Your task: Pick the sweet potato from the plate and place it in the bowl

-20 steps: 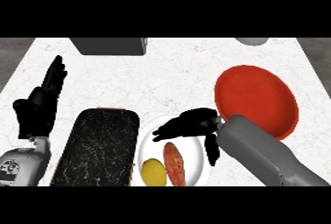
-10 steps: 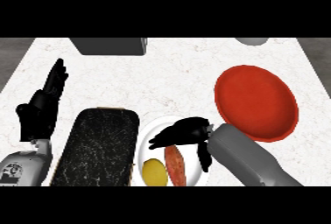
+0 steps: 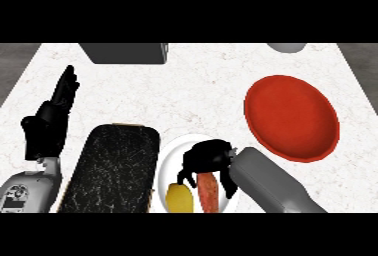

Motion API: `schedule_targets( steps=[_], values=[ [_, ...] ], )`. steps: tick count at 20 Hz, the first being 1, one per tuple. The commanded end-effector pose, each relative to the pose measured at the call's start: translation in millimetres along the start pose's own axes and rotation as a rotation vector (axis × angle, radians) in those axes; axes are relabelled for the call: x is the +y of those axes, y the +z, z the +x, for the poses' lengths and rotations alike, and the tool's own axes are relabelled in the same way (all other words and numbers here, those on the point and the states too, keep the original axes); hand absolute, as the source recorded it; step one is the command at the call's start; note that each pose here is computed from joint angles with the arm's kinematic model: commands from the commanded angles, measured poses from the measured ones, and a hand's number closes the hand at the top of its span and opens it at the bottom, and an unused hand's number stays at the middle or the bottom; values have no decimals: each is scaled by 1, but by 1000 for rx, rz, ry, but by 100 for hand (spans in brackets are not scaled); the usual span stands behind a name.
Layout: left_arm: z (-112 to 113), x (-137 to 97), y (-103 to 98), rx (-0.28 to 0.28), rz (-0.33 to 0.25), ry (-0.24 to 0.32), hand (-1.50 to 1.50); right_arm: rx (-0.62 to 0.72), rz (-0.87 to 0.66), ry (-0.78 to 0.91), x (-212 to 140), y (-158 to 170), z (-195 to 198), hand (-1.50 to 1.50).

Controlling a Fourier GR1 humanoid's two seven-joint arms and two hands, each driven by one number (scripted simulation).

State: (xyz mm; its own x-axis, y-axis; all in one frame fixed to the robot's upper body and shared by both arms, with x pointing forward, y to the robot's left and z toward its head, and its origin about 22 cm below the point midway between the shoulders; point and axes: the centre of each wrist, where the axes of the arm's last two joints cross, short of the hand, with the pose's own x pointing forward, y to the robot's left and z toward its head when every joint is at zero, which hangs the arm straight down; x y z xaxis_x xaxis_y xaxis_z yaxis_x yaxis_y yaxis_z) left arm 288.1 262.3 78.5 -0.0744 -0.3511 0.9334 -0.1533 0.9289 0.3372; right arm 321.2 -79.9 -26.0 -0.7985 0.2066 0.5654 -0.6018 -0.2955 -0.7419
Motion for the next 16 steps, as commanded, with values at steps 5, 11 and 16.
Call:
schedule_targets(
  steps=[5, 11, 16],
  values=[
    [-14, 8, 12, 5, -6, 12, 0, -70, -26, -46, 22, 6, -5, 150],
    [-7, 1, 7, 15, -15, -5, 0, 256, -251, -177, 6, -12, -7, 150],
    [-11, 9, 3, 41, 26, -11, 0, 712, -511, -304, 0, 12, -24, 150]
  ],
)
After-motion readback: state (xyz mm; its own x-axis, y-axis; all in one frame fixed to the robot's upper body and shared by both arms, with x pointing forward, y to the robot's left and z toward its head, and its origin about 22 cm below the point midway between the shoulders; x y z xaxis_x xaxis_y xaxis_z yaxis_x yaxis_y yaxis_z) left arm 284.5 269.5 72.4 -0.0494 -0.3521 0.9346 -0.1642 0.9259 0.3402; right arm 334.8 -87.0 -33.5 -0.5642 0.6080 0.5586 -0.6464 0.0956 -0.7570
